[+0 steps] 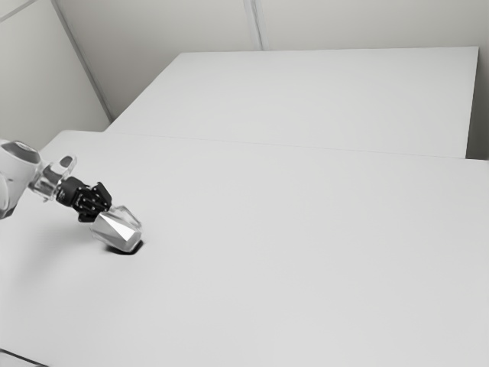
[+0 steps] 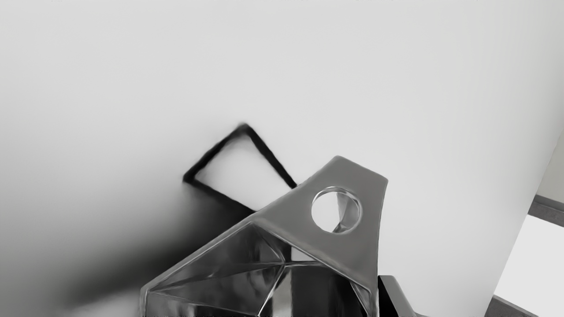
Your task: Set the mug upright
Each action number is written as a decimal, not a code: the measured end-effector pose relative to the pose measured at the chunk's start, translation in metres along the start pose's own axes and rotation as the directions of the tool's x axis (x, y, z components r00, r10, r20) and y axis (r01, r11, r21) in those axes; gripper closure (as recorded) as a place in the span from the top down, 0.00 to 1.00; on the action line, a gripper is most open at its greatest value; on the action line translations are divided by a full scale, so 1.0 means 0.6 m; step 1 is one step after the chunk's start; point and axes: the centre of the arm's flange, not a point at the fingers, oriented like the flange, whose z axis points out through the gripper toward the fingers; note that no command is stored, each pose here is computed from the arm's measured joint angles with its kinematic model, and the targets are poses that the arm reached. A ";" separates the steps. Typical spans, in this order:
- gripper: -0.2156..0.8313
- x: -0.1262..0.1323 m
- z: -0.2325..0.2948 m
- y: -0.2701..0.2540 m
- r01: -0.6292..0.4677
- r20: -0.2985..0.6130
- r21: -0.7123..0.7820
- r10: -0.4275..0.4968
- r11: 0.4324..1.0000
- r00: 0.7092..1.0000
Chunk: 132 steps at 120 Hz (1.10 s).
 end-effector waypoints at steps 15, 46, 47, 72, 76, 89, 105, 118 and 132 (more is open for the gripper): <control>0.08 -0.001 -0.004 0.011 -0.021 0.013 0.034 0.020 0.999 1.000; 0.05 -0.027 -0.004 0.195 -0.252 0.173 0.374 0.199 0.893 0.965; 0.05 -0.030 -0.002 0.200 -0.258 0.177 0.384 0.203 0.886 0.963; 0.04 -0.090 0.080 0.277 -0.339 0.208 0.543 0.268 0.769 0.941; 0.04 -0.091 0.088 0.282 -0.338 0.196 0.559 0.276 0.757 0.941; 0.04 -0.091 0.112 0.299 -0.327 0.150 0.597 0.299 0.733 0.942; 0.04 -0.082 0.145 0.324 -0.318 0.091 0.628 0.338 0.711 0.937; 0.04 -0.080 0.176 0.339 -0.308 0.057 0.638 0.356 0.706 0.933; 0.04 -0.077 0.200 0.347 -0.288 0.026 0.644 0.357 0.709 0.934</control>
